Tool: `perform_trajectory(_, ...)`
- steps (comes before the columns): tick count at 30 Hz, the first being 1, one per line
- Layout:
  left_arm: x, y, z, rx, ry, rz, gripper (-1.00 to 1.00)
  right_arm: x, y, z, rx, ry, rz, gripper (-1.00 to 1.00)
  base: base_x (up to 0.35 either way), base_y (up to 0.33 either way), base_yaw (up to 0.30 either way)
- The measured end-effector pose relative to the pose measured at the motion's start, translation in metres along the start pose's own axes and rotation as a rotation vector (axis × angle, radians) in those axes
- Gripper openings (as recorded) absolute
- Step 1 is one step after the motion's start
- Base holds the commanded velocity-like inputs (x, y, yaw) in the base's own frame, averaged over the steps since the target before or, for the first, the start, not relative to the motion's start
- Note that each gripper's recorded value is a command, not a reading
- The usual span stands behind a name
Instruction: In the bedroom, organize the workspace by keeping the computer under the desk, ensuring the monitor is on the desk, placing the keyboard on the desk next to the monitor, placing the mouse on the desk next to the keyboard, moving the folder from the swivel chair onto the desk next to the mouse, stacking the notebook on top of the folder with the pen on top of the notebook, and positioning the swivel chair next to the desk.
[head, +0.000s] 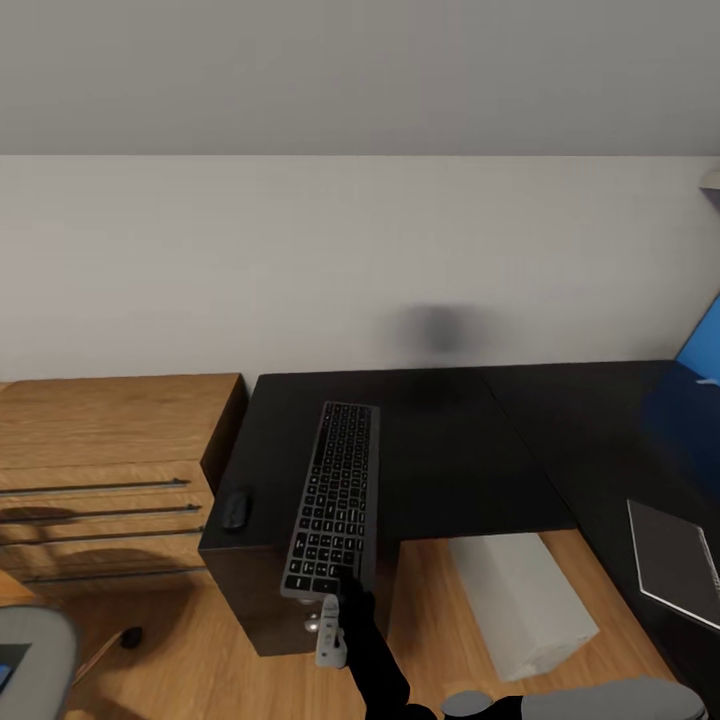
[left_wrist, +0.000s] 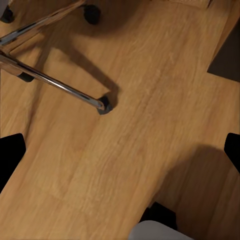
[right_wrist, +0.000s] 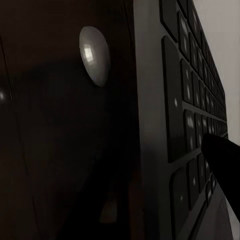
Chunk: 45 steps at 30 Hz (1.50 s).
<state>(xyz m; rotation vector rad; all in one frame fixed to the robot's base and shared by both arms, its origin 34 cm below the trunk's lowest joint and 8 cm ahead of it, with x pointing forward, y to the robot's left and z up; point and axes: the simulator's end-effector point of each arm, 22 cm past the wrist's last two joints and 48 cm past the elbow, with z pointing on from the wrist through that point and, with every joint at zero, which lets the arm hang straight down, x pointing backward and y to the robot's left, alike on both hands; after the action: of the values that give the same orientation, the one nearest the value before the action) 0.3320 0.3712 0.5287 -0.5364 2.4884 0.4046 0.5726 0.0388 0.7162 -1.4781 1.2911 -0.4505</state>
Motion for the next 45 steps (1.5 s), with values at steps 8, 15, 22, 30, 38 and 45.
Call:
perform_trajectory(8, 0.000, 0.000, 0.000, 0.000, 0.000, 0.000, 1.00, -0.001, 0.002, 0.000, -0.009, -0.001, 0.000, -1.00, 0.098, 0.000, 0.000)
perform_trajectory(15, 0.000, 0.000, 0.000, 0.000, -0.001, -0.001, 1.00, -0.001, 0.002, 0.000, -0.010, 0.000, 0.000, -1.00, 0.120, 0.000, 0.000)
perform_trajectory(22, -0.003, 0.000, 0.000, 0.000, -0.013, -0.005, 1.00, 0.000, 0.003, 0.000, -0.012, 0.001, -0.002, -1.00, 0.048, 0.000, 0.000)
perform_trajectory(30, -0.008, 0.000, 0.000, 0.000, -0.040, -0.014, 1.00, 0.000, 0.004, 0.000, -0.016, 0.000, -0.005, -1.00, 0.128, 0.000, 0.000)
perform_trajectory(38, -0.010, 0.000, 0.000, -0.001, -0.048, -0.018, 1.00, 0.000, 0.005, 0.000, -0.017, 0.000, -0.005, -1.00, 0.023, 0.000, 0.000)
perform_trajectory(45, -0.010, 0.000, 0.000, -0.001, -0.049, -0.019, 1.00, 0.000, 0.004, 0.000, -0.016, 0.000, -0.006, -1.00, -0.039, 0.000, 0.000)
